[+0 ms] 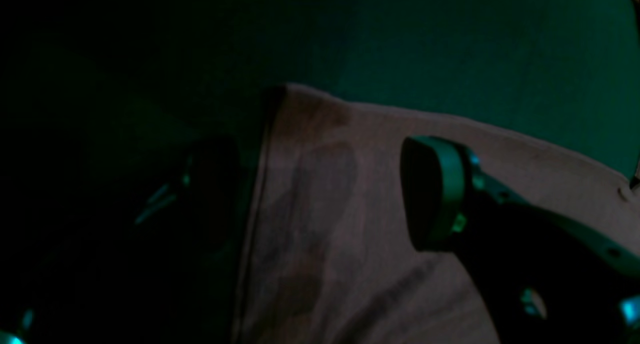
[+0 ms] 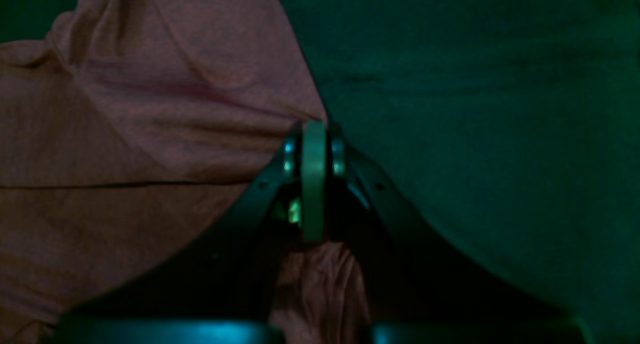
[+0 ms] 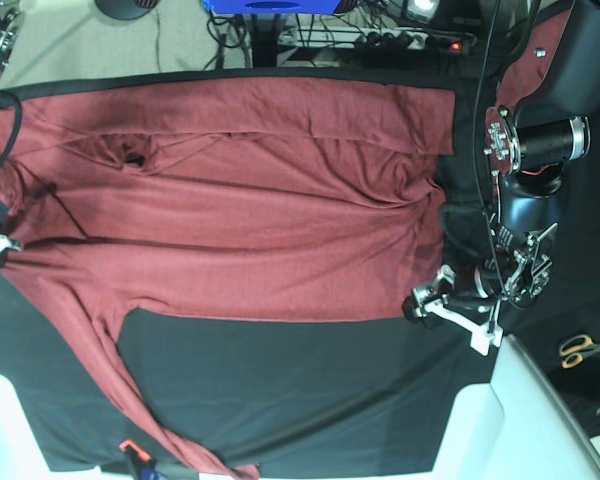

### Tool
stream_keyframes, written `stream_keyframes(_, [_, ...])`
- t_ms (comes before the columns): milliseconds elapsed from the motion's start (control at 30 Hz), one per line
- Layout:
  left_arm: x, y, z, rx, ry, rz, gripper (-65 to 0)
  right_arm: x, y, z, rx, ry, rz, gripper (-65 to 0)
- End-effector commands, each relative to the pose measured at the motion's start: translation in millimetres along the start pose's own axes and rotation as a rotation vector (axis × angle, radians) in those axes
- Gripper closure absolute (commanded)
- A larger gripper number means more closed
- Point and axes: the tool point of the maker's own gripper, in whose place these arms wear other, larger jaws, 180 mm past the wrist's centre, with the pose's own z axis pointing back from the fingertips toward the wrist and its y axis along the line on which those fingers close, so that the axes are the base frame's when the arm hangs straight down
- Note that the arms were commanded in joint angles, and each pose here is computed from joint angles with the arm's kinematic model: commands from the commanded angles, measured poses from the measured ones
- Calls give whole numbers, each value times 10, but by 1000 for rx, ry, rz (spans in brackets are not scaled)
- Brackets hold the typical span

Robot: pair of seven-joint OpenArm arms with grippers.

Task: Fold the T-shirt properly
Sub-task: 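Drag the held side edge along the table toward the hem with left gripper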

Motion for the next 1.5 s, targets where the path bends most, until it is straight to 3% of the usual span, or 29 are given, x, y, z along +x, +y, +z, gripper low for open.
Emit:
stream_keyframes(0, [178, -59, 32, -11, -22, -18, -484, 278, -91, 68, -14, -70, 12, -2])
stream_keyframes(167, [222, -223, -11, -39, -26, -24, -464, 288, -88, 66, -14, -72, 12, -2])
stream_keyframes(233, [205, -285, -35, -49, -23, -25, -380, 288, -88, 66, -14, -72, 12, -2])
stream_keyframes(333, [196, -323, -49, -57, -25, -19, -201, 339, -81, 63, -13, -81, 11, -2])
stream_keyframes(433, [211, -307, -45, -52, -31, -14, -94, 350, -80, 61, -12, -83, 10, -2])
stream_keyframes(700, [332, -147, 22, -20, -72, -22, -79, 358, -76, 61, -11, -85, 11, -2])
stream_keyframes(800, [342, -111, 39, -14, -71, -28, 0, 354, -66, 56, -9, -84, 11, -2])
stream_keyframes(1133, [691, -294, 169, -46, -120, -76, 0, 648, -13, 53, 1, -138, 11, -2])
stream_keyframes(1333, [865, -418, 288, -58, -134, -131, 0, 640, -27, -58, 13, -121, -41, -2])
stream_keyframes(1467, [915, -453, 323, -61, -142, -146, 0, 680, -46, -89, 14, -189, -63, -2])
